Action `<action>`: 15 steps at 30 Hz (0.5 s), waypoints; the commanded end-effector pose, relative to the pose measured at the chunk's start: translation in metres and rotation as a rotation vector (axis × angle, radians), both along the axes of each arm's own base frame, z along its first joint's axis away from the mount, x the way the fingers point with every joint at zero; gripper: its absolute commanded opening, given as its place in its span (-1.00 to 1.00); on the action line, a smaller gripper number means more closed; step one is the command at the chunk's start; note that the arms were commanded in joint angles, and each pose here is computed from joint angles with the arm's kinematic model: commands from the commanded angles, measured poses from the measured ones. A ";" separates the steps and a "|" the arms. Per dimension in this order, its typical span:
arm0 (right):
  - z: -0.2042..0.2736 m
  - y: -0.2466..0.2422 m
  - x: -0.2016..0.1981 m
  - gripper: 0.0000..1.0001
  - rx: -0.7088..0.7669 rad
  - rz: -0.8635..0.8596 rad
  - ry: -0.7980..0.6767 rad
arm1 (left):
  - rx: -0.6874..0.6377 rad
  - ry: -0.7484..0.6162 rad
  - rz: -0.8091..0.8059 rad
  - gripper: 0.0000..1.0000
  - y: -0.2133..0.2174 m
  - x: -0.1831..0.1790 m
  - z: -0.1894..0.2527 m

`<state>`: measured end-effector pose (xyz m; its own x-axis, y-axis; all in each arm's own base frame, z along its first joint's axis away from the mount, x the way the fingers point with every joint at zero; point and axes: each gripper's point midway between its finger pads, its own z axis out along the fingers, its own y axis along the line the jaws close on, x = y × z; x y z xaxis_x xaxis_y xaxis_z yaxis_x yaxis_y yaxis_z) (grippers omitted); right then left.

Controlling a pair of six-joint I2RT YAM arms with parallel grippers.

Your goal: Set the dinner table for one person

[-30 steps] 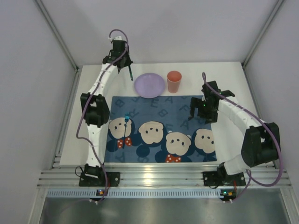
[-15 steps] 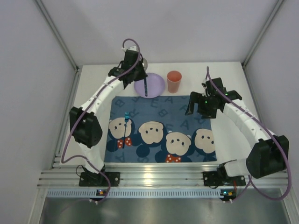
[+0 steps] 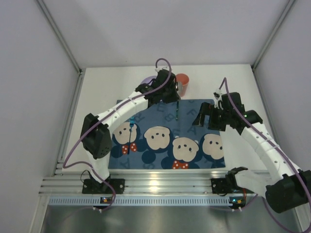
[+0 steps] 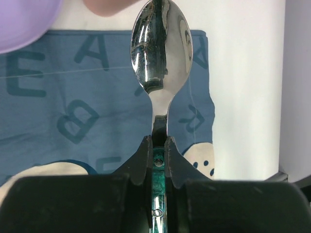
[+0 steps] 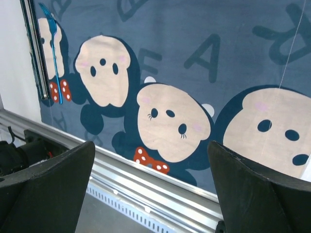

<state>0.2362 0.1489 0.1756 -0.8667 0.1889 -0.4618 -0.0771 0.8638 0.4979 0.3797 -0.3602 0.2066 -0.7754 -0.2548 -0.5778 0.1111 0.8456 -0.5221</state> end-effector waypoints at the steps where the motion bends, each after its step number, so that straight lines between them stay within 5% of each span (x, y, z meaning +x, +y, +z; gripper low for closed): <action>1: 0.005 0.011 -0.002 1.00 0.057 0.027 -0.038 | -0.134 -0.069 0.016 -1.00 -0.014 -0.007 0.052; 15: 0.025 0.042 0.008 0.99 0.205 0.079 -0.065 | -0.158 -0.016 -0.018 -1.00 -0.043 -0.049 0.036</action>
